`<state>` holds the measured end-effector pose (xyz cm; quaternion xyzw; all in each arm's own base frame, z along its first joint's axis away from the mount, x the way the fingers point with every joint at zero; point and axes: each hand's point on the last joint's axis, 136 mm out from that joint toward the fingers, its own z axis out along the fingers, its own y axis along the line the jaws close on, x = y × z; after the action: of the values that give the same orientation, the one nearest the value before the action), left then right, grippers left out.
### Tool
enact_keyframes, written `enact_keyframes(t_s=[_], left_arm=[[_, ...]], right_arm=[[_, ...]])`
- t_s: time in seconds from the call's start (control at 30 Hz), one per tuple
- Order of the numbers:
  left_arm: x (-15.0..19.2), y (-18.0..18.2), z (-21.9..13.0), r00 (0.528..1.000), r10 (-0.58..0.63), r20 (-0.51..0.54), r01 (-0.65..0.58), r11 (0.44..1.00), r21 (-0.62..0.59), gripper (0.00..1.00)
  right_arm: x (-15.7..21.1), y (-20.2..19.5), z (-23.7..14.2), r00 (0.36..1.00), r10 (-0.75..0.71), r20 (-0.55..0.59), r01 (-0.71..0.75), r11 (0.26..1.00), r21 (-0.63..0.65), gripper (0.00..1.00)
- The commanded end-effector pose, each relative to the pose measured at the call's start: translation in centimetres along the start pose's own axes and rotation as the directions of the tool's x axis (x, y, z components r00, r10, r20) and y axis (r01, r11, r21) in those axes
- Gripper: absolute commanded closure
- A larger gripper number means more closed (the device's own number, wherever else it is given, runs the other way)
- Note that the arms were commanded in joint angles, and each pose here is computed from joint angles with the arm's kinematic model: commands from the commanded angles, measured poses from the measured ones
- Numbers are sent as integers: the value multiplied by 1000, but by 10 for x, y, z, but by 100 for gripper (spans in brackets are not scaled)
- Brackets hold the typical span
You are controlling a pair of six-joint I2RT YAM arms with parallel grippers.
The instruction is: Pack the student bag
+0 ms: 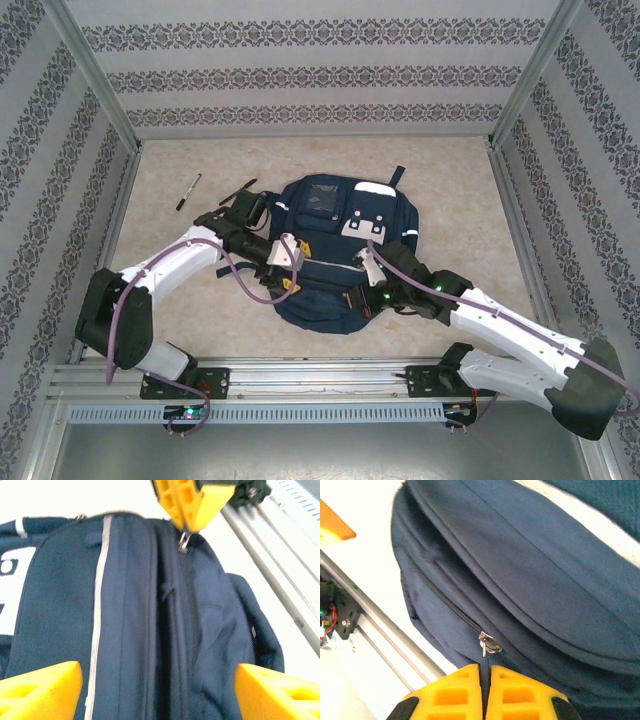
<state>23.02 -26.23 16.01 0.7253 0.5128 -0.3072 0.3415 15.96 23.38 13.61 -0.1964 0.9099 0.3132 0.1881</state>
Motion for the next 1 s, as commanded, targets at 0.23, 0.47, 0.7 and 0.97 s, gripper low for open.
enact_keyframes(t_s=[0.23, 0.47, 0.7, 0.97], left_arm=[[-19, 8, 36, 998, -59, 0, 59, 998, -19, 33], [-13, -11, 59, 997, 20, -80, -13, 996, 85, 69], [-18, -9, 43, 991, 109, -81, -105, 993, 49, 100], [-44, -2, 13, 984, 97, 151, -92, 995, -43, 100]], right_arm=[[-40, 42, -14, 983, -141, 114, 148, 988, -55, 100], [-31, 28, -25, 983, -113, 148, 116, 993, -11, 100], [-1, -53, -33, 989, 50, 139, -92, 944, 316, 100], [3, -127, -58, 920, 261, 293, -363, 848, 386, 100]])
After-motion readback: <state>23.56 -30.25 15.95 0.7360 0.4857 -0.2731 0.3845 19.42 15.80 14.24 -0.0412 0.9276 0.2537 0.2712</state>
